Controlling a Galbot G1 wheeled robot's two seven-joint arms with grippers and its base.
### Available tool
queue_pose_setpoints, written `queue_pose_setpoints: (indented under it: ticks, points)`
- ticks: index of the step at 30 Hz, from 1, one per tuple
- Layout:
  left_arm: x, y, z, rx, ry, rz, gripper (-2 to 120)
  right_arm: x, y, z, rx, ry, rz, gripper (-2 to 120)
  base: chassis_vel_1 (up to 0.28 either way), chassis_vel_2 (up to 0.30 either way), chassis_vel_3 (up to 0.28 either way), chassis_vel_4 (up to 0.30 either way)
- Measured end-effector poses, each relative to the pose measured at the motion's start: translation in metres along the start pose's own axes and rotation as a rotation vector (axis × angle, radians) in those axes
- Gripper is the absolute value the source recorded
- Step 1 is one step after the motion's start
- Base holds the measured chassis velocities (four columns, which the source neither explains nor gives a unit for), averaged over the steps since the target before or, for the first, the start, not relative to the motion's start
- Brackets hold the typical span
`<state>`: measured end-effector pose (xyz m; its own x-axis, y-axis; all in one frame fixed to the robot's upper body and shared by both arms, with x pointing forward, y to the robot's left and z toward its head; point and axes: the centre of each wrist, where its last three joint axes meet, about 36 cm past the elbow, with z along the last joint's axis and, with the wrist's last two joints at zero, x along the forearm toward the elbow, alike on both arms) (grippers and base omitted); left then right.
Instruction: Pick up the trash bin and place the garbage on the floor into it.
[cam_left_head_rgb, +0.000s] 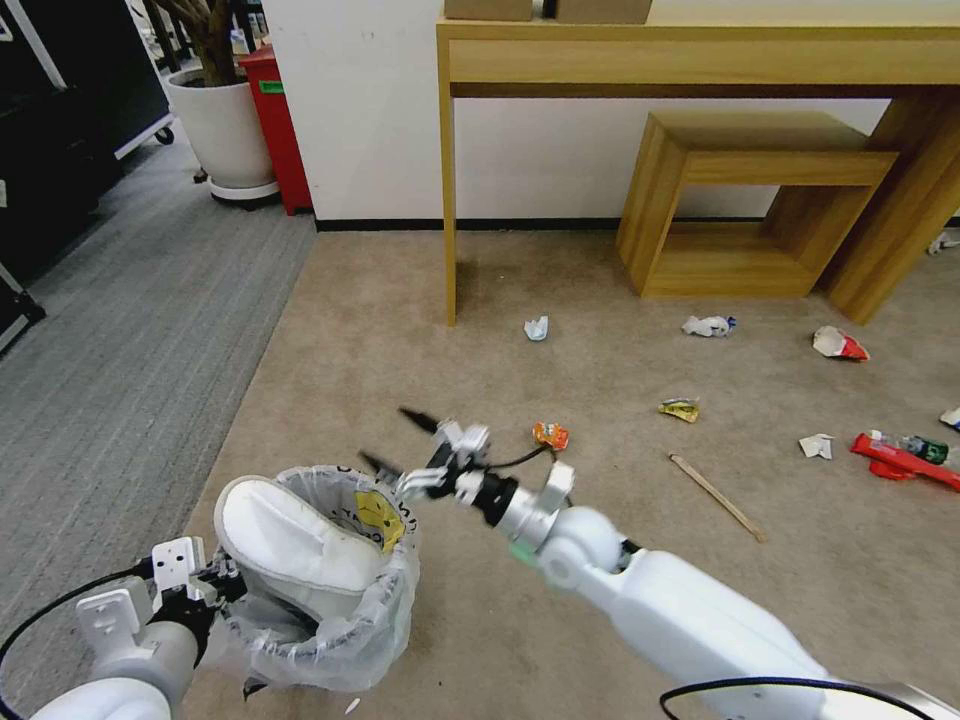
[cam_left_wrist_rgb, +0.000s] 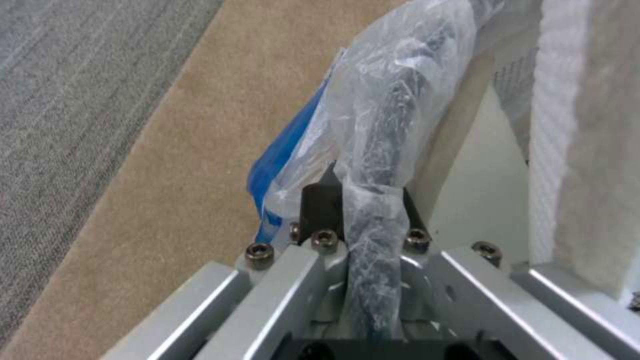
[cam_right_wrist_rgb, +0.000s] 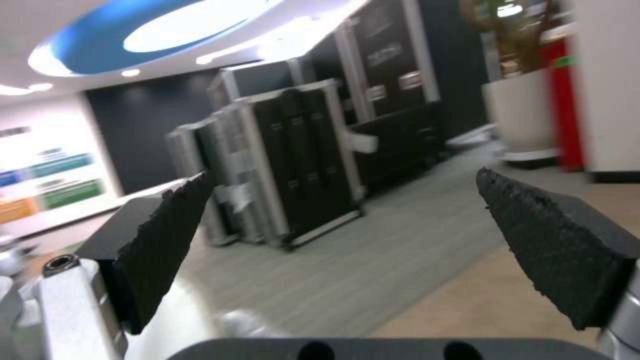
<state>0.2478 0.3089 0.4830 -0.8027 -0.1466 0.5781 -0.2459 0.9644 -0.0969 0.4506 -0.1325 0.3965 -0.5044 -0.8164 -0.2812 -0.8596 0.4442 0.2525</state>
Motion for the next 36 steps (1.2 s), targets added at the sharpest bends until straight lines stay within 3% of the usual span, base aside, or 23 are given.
queue_pose_setpoints:
  ticks: [7,15,25,36]
  points:
    - [-0.005,-0.002,0.0,-0.006,0.019,0.022,1,0.05,-0.012,-0.046,0.039,-0.006,0.228,100,0.0,0.0,0.0,0.0]
    - [-0.016,-0.001,0.004,-0.055,0.019,0.039,1,0.109,-0.034,-0.09,0.198,0.033,0.542,100,0.0,0.0,0.0,0.0]
    - [-0.025,-0.002,0.008,-0.1,0.013,0.089,1,0.169,-0.042,-0.115,0.317,0.131,0.85,100,0.0,0.0,0.0,0.0]
    - [-0.031,-0.002,0.009,-0.085,-0.004,0.121,1,0.208,-0.029,-0.108,0.341,0.224,1.085,100,0.0,0.0,0.0,0.0]
